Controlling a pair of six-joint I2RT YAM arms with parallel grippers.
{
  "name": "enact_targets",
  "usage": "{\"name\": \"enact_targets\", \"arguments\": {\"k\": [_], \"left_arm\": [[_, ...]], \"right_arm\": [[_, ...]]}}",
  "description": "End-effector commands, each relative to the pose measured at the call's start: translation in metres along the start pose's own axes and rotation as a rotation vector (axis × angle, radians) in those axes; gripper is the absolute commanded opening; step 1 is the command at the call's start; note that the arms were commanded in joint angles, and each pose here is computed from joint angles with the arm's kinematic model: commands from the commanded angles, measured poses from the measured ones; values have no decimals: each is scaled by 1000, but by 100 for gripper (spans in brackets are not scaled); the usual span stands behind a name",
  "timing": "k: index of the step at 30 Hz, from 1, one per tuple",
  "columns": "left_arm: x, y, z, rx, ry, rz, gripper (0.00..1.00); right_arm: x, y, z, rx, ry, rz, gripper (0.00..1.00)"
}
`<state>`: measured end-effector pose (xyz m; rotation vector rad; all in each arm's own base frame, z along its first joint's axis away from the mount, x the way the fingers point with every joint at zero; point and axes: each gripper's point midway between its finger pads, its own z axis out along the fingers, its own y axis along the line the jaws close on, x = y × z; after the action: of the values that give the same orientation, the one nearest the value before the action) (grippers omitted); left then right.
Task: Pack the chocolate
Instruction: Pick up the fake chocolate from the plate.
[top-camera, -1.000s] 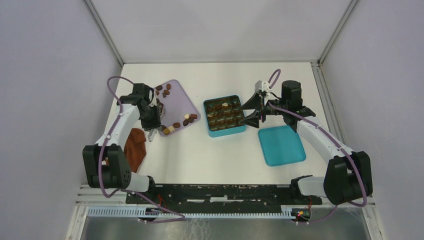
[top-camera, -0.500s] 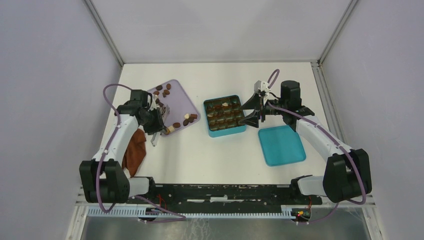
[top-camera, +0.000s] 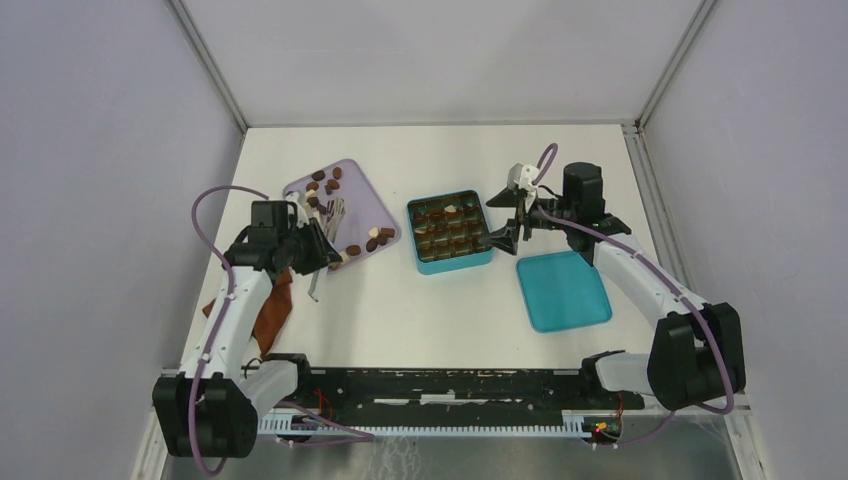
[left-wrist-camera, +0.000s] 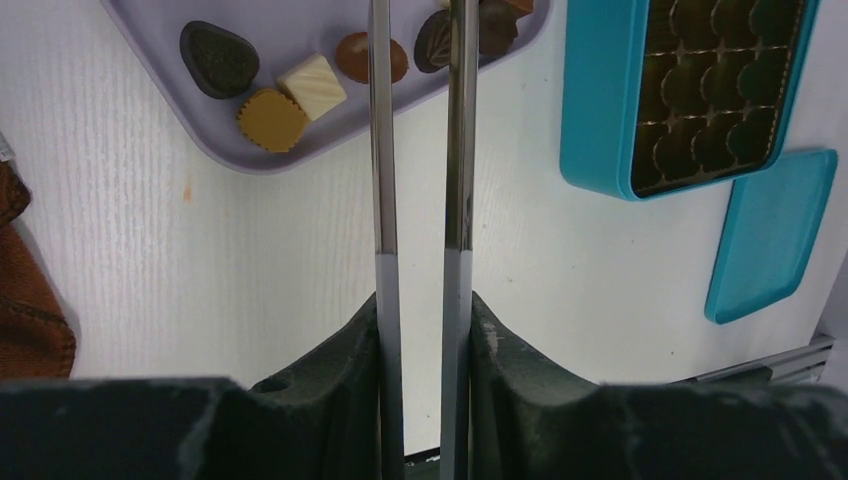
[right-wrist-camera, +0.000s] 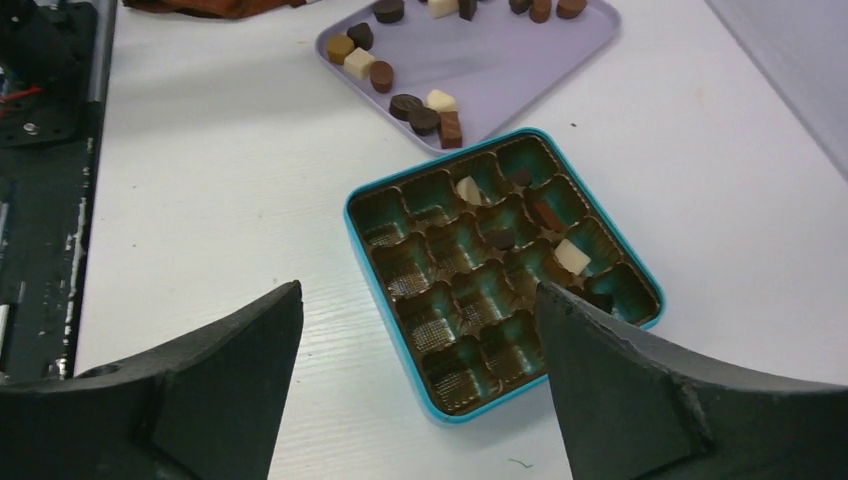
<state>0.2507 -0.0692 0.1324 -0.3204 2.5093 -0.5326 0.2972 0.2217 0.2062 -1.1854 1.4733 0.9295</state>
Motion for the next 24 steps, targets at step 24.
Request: {"name": "enact_targets", "arguments": {"k": [24], "left_arm": [[2, -44, -42, 259, -204, 35, 2]], "right_arm": [[81, -159, 32, 690, 365, 414, 62]]}}
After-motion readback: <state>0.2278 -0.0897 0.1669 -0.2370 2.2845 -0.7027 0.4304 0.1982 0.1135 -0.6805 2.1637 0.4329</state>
